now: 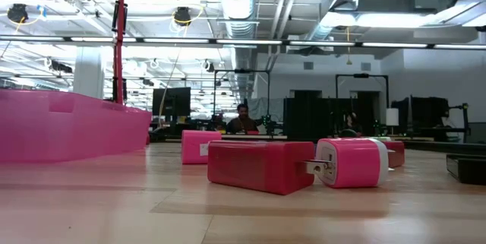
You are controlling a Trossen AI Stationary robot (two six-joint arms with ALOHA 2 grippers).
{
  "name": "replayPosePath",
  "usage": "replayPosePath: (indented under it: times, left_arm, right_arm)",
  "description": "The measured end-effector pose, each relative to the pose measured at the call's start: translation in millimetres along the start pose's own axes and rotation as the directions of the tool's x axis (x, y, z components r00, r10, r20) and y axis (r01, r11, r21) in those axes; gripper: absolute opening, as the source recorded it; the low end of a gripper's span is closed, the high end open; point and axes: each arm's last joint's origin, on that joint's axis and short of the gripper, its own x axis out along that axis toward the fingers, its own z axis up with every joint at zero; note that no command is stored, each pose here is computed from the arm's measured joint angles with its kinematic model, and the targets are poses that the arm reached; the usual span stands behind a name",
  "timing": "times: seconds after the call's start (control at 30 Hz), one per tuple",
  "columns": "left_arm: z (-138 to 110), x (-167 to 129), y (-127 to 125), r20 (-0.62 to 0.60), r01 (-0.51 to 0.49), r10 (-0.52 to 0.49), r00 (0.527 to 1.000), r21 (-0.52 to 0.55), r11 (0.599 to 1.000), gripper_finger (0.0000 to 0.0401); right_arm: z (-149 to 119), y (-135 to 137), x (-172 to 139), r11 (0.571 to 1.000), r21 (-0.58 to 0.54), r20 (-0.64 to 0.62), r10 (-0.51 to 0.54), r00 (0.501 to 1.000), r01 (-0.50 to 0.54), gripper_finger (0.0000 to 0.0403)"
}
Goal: Pick & Place Office items
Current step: Put the white charger adapter into the red bin
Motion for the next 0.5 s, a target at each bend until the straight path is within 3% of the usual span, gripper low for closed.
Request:
replayPosePath:
  times: [0.17,0.4,0.5]
  left_arm:
    - [8.6,0.3,-15.1,0.087,-0.021,0.015,0.996,0.066,0.998,0.0301]
    - [24.8,6.0,-26.4,0.012,-0.014,0.013,1.0,0.138,0.99,0.0301]
    - [29.1,13.9,-32.9,-0.019,-0.007,0.01,1.0,0.152,0.988,0.0301]
  right_arm:
    - [-10.7,-18.1,10.6,0.992,0.109,0.005,0.057,0.998,-0.057,0.0122]
    - [-23.2,-34.8,23.7,0.931,0.312,0.044,0.187,0.981,-0.192,0.0122]
    - [-23.9,-36.7,28.1,0.903,0.35,0.087,0.234,0.968,-0.25,0.0122]
